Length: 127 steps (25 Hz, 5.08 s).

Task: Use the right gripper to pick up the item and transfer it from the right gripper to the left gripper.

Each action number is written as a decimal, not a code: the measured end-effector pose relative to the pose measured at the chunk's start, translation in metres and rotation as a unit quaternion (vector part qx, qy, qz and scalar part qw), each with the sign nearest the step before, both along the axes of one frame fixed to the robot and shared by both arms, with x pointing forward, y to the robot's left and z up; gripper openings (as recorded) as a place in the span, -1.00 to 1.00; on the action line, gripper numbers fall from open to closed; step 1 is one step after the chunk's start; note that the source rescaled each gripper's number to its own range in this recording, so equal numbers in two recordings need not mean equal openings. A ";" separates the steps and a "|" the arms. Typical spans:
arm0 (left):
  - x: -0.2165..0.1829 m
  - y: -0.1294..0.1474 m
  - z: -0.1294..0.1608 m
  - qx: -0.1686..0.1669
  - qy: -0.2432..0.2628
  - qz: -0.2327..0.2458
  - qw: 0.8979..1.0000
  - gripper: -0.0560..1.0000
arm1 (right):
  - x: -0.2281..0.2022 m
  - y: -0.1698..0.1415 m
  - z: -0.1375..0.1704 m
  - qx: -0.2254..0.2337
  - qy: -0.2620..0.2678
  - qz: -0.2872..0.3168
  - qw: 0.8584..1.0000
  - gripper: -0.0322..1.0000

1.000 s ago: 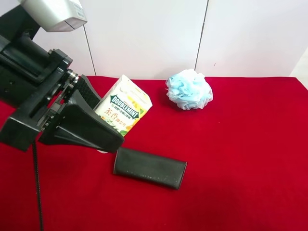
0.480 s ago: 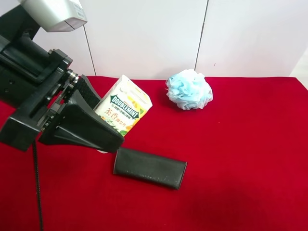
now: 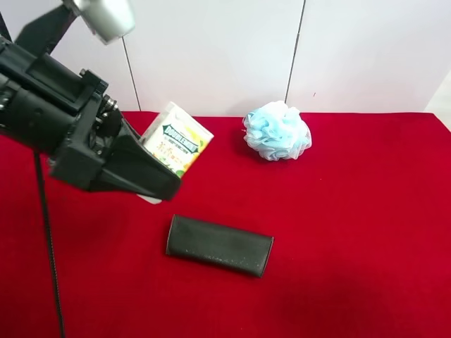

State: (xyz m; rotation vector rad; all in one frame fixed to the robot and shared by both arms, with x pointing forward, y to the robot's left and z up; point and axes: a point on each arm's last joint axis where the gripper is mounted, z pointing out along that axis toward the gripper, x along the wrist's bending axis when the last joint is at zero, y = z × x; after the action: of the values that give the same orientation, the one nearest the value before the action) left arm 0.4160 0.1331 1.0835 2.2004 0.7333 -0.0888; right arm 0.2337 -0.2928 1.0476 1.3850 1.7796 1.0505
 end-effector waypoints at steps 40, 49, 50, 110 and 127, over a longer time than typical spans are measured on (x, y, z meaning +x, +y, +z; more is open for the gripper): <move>0.124 0.045 -0.171 0.286 0.046 0.239 0.927 -0.89 | 0.000 0.000 0.000 0.000 0.000 0.000 1.000 1.00; 0.126 0.043 -0.180 0.286 0.046 0.238 0.927 -0.89 | 0.000 0.000 0.000 0.000 0.000 0.000 1.000 1.00; 0.127 0.043 -0.180 0.285 0.045 0.238 0.927 -0.89 | 0.000 0.000 0.000 0.000 0.000 0.000 1.000 1.00; -0.166 0.169 0.000 0.102 -0.154 0.327 0.927 1.00 | 0.000 0.000 0.000 0.000 0.000 0.000 1.000 1.00; -0.184 0.170 -0.029 0.006 -0.217 0.327 0.920 1.00 | 0.000 0.000 0.000 0.000 0.000 0.000 1.000 1.00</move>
State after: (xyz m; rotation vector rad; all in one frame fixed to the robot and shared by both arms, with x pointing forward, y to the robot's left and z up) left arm 0.2321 0.3034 1.0540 1.7791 1.1559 0.7181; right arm 0.2337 -0.2928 1.0476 1.3850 1.7796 1.0505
